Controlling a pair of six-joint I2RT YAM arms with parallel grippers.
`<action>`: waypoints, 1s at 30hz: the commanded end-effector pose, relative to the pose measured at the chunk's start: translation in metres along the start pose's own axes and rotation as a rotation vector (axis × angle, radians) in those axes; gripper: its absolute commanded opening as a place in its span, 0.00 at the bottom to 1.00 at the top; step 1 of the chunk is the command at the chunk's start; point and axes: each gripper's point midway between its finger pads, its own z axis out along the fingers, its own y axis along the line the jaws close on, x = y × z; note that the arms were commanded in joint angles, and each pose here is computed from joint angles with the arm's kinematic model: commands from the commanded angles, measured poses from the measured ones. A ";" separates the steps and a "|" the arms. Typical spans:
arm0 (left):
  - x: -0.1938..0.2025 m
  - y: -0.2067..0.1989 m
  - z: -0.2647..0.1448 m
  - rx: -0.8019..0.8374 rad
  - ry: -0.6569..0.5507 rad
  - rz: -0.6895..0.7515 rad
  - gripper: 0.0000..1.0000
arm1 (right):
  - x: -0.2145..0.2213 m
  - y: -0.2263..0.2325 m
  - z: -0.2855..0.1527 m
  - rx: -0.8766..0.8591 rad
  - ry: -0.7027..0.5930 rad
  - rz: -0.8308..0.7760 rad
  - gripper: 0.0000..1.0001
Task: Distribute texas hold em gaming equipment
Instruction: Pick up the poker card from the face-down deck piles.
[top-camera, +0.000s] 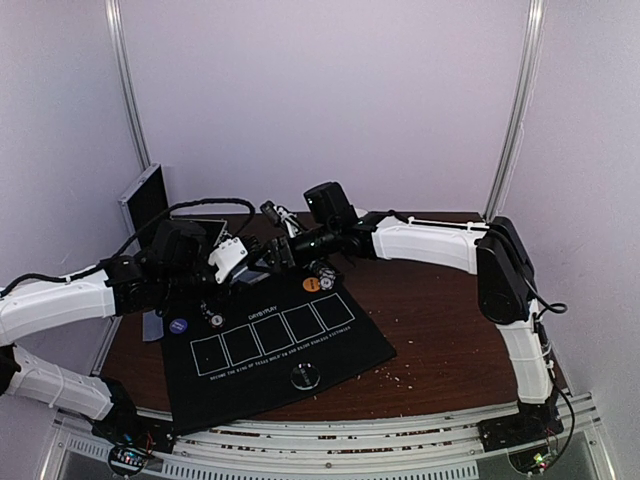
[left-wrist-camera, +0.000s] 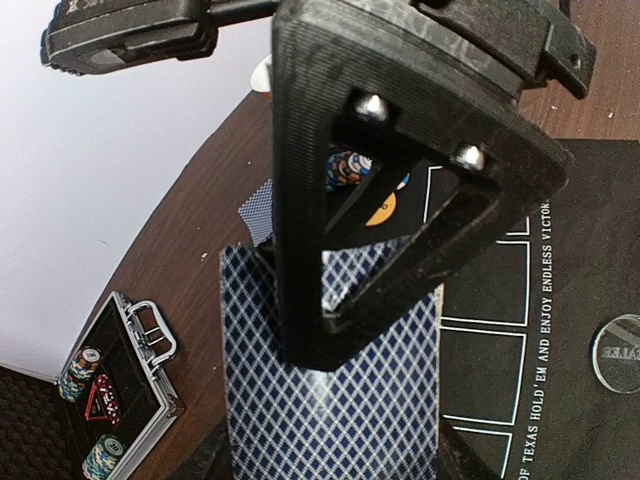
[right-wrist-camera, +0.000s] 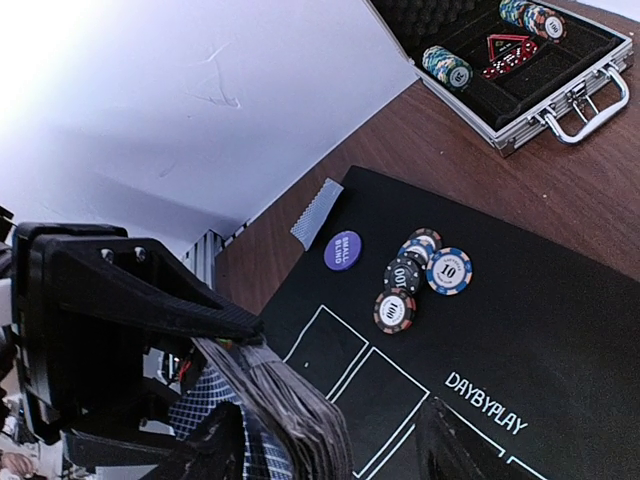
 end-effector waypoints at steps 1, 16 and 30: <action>-0.012 0.010 -0.003 -0.040 -0.054 -0.001 0.52 | -0.004 0.002 -0.007 0.044 0.004 -0.024 0.56; -0.010 0.010 -0.001 -0.044 -0.046 0.003 0.52 | -0.012 0.004 -0.025 0.114 0.004 -0.059 0.36; -0.008 0.009 0.000 -0.042 -0.040 0.004 0.52 | -0.019 0.010 -0.035 0.141 0.006 -0.082 0.21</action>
